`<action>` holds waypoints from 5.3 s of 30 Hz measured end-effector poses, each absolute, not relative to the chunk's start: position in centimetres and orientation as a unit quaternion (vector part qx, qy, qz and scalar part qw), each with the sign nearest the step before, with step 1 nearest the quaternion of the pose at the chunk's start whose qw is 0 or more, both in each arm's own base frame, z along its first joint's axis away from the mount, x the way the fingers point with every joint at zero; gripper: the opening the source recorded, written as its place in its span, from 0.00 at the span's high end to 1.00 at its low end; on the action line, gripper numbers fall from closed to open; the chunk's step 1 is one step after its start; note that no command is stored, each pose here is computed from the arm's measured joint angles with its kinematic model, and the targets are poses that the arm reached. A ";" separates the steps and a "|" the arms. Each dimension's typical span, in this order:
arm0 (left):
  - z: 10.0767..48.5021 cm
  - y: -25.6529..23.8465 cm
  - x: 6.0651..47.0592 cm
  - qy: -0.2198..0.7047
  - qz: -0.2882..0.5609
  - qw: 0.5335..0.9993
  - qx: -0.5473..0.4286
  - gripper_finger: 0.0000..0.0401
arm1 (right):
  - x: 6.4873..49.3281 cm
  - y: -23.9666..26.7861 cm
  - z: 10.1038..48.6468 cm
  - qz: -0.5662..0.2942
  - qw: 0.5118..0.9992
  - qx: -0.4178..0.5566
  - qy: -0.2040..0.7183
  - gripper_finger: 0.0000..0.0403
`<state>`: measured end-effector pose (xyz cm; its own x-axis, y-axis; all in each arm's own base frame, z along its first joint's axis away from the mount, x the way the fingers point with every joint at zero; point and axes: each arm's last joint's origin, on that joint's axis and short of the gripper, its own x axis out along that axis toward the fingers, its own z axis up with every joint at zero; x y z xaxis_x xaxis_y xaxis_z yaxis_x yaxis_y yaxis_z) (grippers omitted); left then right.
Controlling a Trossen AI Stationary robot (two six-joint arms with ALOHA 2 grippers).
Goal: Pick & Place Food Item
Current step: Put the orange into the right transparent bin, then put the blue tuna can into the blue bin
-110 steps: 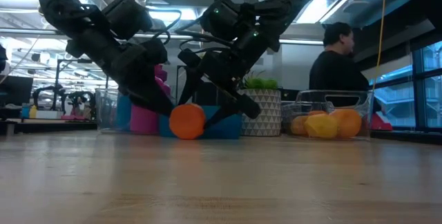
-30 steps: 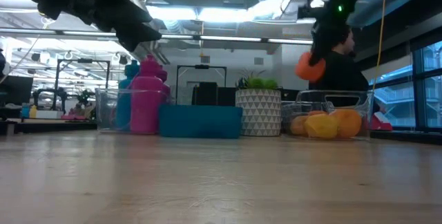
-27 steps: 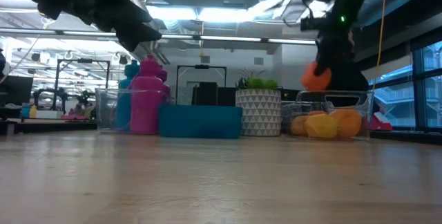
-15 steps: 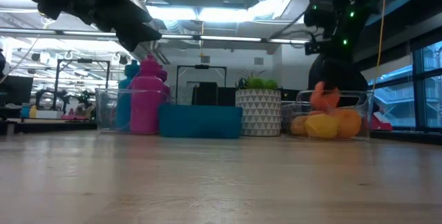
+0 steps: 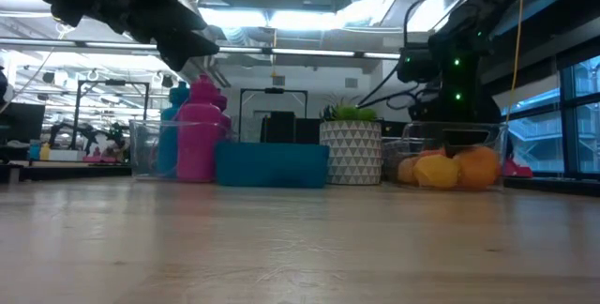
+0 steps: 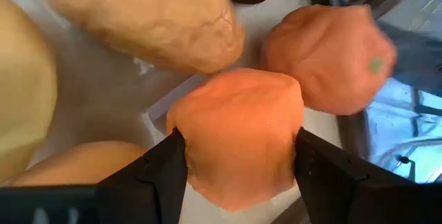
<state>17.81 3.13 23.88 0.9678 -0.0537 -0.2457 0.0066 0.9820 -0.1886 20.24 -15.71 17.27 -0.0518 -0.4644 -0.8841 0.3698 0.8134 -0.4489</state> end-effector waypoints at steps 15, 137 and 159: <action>23.9 3.1 17.8 0.126 -0.015 0.987 -0.095 0.44 | 20.9 -16.1 17.4 -0.280 0.700 -0.044 0.655 0.22; 26.2 -17.1 14.6 0.289 -0.170 0.930 -0.152 0.44 | 38.7 9.0 26.0 0.178 0.974 0.102 -0.091 0.18; 23.0 -21.5 12.6 0.374 -0.266 0.888 0.003 0.44 | 38.2 11.4 25.6 0.135 0.981 0.117 -0.075 0.18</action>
<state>12.56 -21.45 23.02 0.5783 -0.4707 -0.6664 0.4753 0.8582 -0.1938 38.21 11.40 25.64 0.9523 0.2478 0.1778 -0.2826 0.9363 0.2085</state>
